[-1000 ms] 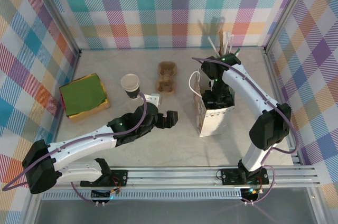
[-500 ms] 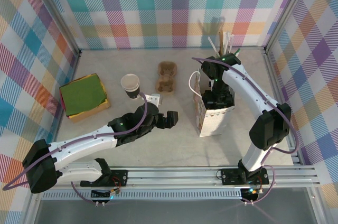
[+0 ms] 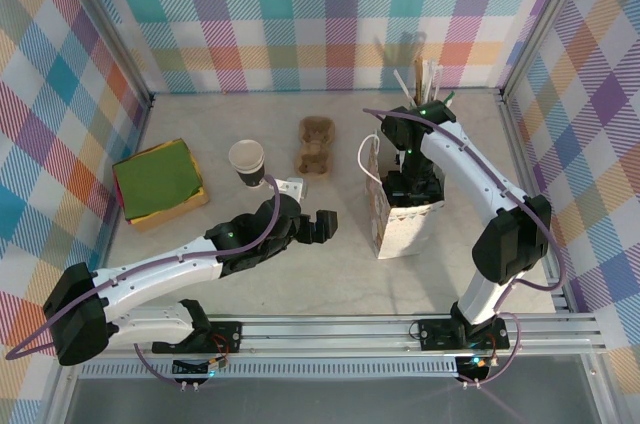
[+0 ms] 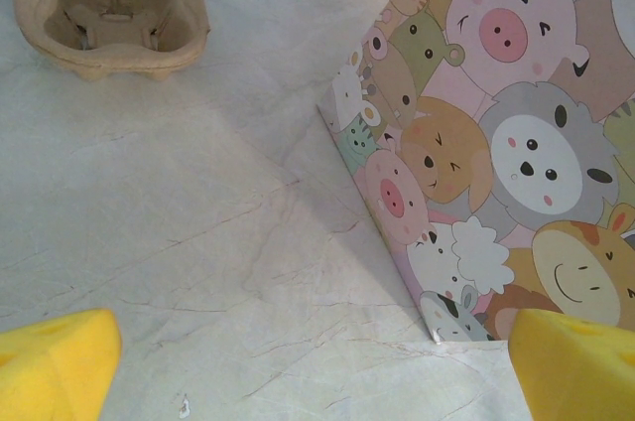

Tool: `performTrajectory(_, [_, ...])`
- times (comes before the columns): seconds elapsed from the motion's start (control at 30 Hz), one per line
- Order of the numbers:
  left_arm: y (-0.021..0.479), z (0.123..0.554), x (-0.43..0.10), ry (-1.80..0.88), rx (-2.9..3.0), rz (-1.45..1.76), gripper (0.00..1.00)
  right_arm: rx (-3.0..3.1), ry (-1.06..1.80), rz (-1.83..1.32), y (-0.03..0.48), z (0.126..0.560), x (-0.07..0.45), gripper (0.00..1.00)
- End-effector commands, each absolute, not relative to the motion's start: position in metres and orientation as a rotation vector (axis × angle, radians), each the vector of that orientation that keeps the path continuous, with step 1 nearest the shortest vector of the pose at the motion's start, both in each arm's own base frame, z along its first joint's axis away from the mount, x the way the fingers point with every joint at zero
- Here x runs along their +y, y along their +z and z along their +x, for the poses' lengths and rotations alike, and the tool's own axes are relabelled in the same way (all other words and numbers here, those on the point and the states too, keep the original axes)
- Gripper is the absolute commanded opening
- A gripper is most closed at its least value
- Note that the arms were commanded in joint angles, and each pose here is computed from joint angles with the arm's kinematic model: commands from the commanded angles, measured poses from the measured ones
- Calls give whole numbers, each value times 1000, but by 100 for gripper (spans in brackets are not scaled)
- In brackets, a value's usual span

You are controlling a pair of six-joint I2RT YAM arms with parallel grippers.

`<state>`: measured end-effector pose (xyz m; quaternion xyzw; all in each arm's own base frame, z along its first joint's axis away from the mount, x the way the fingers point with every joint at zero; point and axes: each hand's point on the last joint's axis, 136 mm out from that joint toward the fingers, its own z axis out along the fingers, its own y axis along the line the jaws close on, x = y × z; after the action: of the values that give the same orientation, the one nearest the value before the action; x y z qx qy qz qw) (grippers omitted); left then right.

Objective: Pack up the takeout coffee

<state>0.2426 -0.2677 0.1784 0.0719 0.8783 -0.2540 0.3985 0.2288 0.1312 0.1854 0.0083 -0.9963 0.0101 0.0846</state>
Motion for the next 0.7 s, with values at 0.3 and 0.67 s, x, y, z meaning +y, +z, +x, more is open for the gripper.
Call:
performTrajectory(0.3, [182, 246, -263, -641, 2212, 149, 100, -2865, 91, 15, 197, 198, 115, 67])
performTrajectory(0.67, [180, 246, -263, -639, 2218, 149, 100, -2859, 91, 17, 196, 199, 116, 67])
